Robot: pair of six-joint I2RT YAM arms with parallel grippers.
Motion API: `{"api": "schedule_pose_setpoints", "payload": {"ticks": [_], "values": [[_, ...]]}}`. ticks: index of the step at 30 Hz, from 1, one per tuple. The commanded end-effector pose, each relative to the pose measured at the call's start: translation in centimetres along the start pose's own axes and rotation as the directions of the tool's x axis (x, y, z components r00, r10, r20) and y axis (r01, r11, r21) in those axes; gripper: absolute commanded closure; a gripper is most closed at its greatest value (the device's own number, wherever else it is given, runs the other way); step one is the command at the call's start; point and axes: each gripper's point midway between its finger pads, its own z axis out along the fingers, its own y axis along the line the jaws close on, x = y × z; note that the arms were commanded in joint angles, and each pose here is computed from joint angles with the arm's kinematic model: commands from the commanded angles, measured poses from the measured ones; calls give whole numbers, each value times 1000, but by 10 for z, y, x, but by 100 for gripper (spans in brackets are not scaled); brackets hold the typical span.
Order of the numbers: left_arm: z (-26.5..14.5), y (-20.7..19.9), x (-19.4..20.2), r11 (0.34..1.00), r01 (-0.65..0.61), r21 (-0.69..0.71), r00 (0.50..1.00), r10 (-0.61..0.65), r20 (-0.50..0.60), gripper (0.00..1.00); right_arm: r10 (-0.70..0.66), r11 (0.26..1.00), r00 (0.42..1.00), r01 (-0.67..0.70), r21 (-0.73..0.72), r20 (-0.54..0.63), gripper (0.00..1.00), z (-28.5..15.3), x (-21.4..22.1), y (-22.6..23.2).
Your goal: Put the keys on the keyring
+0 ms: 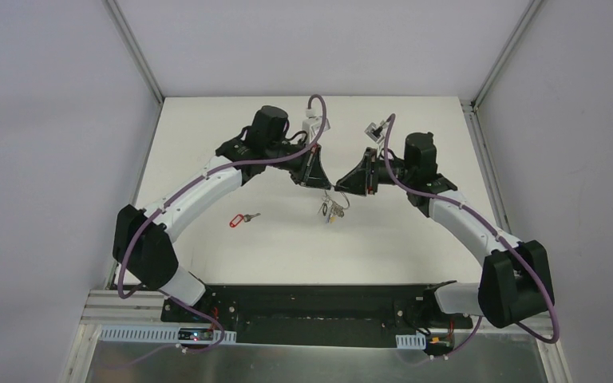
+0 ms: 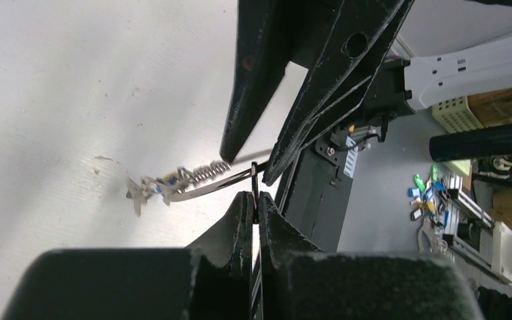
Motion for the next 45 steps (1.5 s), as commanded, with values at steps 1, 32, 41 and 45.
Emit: {"api": "schedule_pose_setpoints", "payload": {"ticks": [1, 32, 41, 45], "values": [[-17, -27, -5, 990, -135, 45, 989, 138, -60, 100, -187, 982, 982, 187, 5, -9, 60, -12, -8, 13], [-16, -66, 16, 975, -142, 172, 953, 182, -243, 100, -354, 919, 927, 319, -231, -127, 63, 2, 32, 72], [-16, -66, 17, 974, -150, 170, 953, 188, -236, 100, -348, 921, 928, 311, -236, -134, 92, 4, 37, 71], [-18, -64, 15, 974, -163, 159, 954, 197, -228, 100, -357, 916, 926, 321, -240, -126, 100, 3, 38, 73]]}}
